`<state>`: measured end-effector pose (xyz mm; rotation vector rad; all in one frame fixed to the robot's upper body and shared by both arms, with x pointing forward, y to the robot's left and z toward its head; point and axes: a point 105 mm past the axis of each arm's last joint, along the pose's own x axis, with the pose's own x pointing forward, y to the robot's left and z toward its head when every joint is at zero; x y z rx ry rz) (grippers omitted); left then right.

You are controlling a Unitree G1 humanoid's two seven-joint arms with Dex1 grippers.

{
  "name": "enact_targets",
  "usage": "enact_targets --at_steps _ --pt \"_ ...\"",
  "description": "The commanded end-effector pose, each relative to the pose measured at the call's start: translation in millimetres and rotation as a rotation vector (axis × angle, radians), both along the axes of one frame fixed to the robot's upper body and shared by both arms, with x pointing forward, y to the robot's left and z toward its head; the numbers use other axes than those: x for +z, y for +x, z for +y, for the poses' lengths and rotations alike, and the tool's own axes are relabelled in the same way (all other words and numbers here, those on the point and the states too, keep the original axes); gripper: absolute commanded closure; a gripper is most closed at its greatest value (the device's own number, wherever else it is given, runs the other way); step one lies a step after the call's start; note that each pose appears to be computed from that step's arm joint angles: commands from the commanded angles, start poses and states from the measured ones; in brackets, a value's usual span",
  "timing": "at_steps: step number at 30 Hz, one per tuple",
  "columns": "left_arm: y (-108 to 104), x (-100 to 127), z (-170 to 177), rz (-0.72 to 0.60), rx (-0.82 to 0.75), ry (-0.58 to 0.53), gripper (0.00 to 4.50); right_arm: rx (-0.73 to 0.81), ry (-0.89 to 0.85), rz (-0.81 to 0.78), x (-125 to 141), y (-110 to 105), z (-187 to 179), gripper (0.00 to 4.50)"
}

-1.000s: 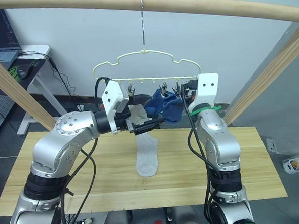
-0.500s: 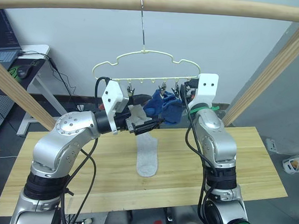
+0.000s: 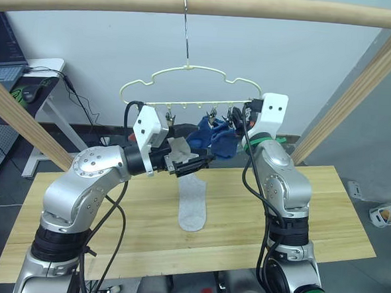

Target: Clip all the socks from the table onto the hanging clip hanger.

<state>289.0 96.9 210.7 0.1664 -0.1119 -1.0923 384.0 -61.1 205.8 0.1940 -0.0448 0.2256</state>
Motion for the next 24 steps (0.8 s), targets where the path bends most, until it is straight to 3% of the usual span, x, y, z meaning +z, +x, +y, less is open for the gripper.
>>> enact_targets --at_steps 1,19,24 --pt "-6 6 -5 -0.046 -0.018 0.003 0.00 0.041 0.034 -0.047 17 -4 11 2.05" --pt "-6 6 -4 -0.044 -0.014 0.003 0.00 0.130 0.135 -0.048 25 -11 27 2.05" --pt "-6 6 -4 -0.043 -0.014 0.002 0.00 0.065 0.020 -0.081 26 -12 18 2.05"
